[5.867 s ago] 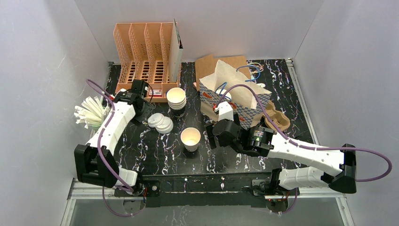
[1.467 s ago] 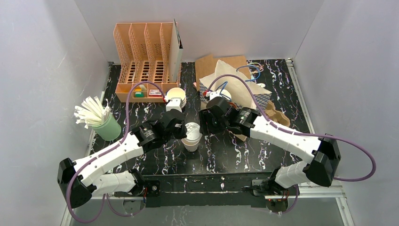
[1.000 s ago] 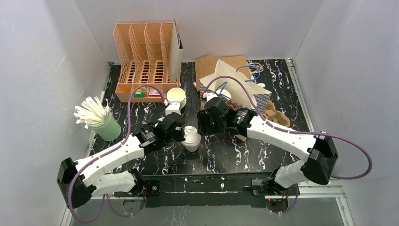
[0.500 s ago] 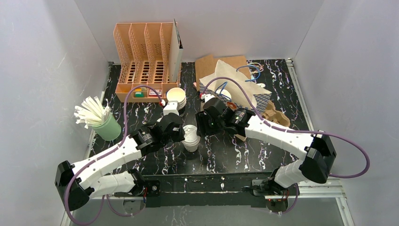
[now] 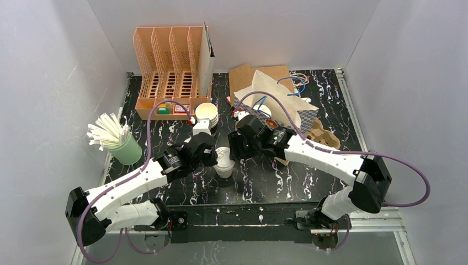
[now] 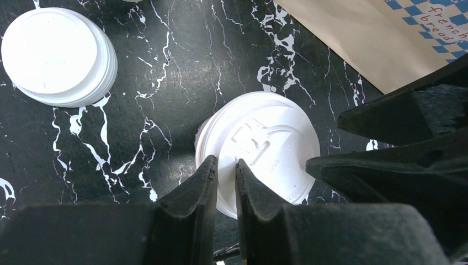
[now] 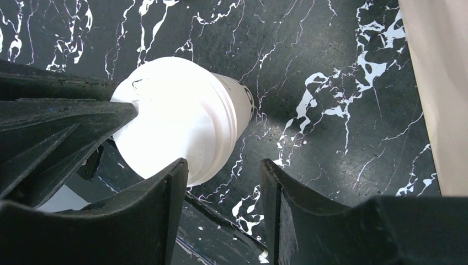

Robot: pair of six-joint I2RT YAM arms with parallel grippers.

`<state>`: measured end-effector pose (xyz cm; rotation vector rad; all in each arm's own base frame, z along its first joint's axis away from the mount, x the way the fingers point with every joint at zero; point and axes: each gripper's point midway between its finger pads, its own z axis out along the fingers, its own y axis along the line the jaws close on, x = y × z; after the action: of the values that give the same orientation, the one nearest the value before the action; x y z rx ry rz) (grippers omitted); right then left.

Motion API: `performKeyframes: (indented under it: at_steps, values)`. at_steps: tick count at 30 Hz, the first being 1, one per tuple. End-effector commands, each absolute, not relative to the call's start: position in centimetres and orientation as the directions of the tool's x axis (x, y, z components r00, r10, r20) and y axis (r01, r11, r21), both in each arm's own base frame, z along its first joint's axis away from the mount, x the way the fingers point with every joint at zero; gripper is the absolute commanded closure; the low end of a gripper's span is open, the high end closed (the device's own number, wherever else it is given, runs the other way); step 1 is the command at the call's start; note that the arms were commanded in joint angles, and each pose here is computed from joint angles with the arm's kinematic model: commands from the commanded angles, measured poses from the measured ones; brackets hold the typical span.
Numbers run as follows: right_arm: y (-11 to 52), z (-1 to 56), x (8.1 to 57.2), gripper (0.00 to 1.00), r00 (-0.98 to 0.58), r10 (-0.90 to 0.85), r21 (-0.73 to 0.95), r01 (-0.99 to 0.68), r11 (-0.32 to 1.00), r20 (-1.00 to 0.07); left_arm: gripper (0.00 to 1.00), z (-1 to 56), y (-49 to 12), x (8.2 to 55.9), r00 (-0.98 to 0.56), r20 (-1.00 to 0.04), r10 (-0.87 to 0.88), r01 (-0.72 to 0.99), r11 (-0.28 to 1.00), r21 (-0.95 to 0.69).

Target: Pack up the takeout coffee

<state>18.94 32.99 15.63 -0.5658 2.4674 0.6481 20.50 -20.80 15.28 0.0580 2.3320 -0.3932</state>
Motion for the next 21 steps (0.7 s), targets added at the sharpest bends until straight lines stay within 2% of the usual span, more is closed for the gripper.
performKeyframes:
  at_steps: [1,21]
  values:
    - [33.6,15.3,19.0,0.41,-0.767,-0.267,0.337,-0.528,0.78,-0.583,0.9,14.8,-20.5,20.4,-0.711,-0.699,-0.07,0.152,0.956,-0.25]
    - [34.2,13.8,18.6,0.44,-0.778,-0.303,0.341,-0.541,0.769,-0.551,0.88,13.8,-20.2,20.4,-0.72,-0.692,-0.057,0.14,0.964,-0.224]
